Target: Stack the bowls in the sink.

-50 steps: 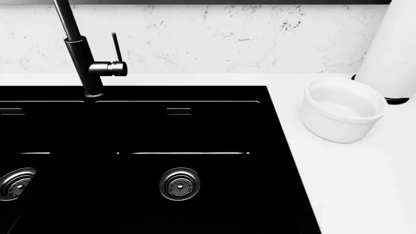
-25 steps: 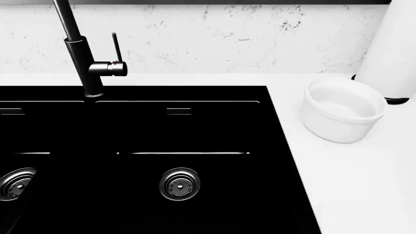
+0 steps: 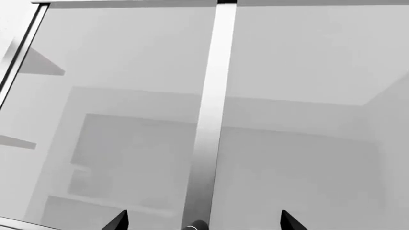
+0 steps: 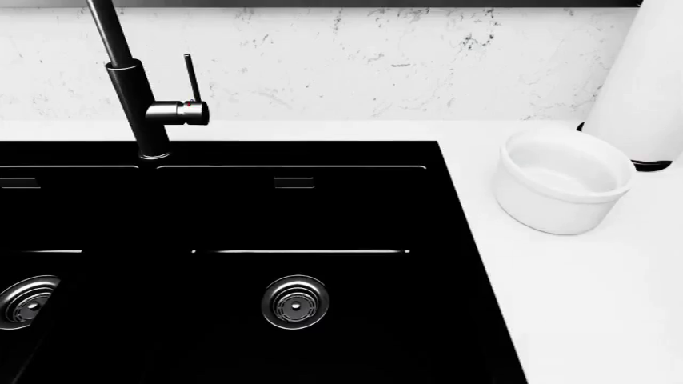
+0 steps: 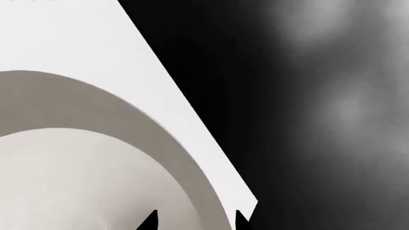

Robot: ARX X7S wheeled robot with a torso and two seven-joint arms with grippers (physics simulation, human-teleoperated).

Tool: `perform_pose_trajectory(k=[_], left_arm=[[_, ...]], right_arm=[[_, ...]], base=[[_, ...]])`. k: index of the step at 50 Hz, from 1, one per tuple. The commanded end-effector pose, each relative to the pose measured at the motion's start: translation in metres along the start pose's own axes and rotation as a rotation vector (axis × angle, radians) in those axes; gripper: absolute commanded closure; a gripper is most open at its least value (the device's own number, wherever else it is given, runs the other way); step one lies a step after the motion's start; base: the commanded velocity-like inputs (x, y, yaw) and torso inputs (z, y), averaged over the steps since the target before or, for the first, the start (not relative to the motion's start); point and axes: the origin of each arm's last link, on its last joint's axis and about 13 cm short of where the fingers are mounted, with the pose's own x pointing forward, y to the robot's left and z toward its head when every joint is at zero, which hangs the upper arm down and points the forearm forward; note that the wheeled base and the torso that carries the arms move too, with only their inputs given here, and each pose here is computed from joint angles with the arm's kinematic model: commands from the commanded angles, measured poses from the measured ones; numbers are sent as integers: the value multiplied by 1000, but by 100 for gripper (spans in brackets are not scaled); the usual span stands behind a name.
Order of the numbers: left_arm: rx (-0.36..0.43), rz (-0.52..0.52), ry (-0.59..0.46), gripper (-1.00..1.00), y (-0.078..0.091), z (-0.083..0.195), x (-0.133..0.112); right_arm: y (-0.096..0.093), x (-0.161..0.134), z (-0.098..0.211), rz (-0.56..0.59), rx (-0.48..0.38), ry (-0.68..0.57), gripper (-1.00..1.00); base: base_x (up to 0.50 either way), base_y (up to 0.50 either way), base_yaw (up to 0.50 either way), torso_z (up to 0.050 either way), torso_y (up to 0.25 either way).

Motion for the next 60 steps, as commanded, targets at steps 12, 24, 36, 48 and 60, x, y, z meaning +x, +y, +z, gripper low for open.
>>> perform_pose_trajectory(k=[12, 24, 36, 48, 60], left_arm=[[-7, 6, 5, -100, 1, -3, 0], [-6, 4, 5, -100, 1, -2, 0], [-7, 6, 8, -100, 2, -3, -1], [-9, 2, 7, -100, 2, -3, -2], [-11, 9, 11, -100, 4, -5, -2]], right_arm=[[-34, -94, 25, 4, 258, -682, 100], [-43, -127, 42, 160, 299, -810, 100], [-27, -154, 65, 239, 183, -867, 100], [5, -195, 98, 366, 117, -952, 100], [42, -229, 128, 526, 47, -1066, 100]], base=[[0, 0, 0, 0, 0], [0, 0, 0, 0, 0], [0, 0, 0, 0, 0], [0, 0, 0, 0, 0], [0, 0, 0, 0, 0]])
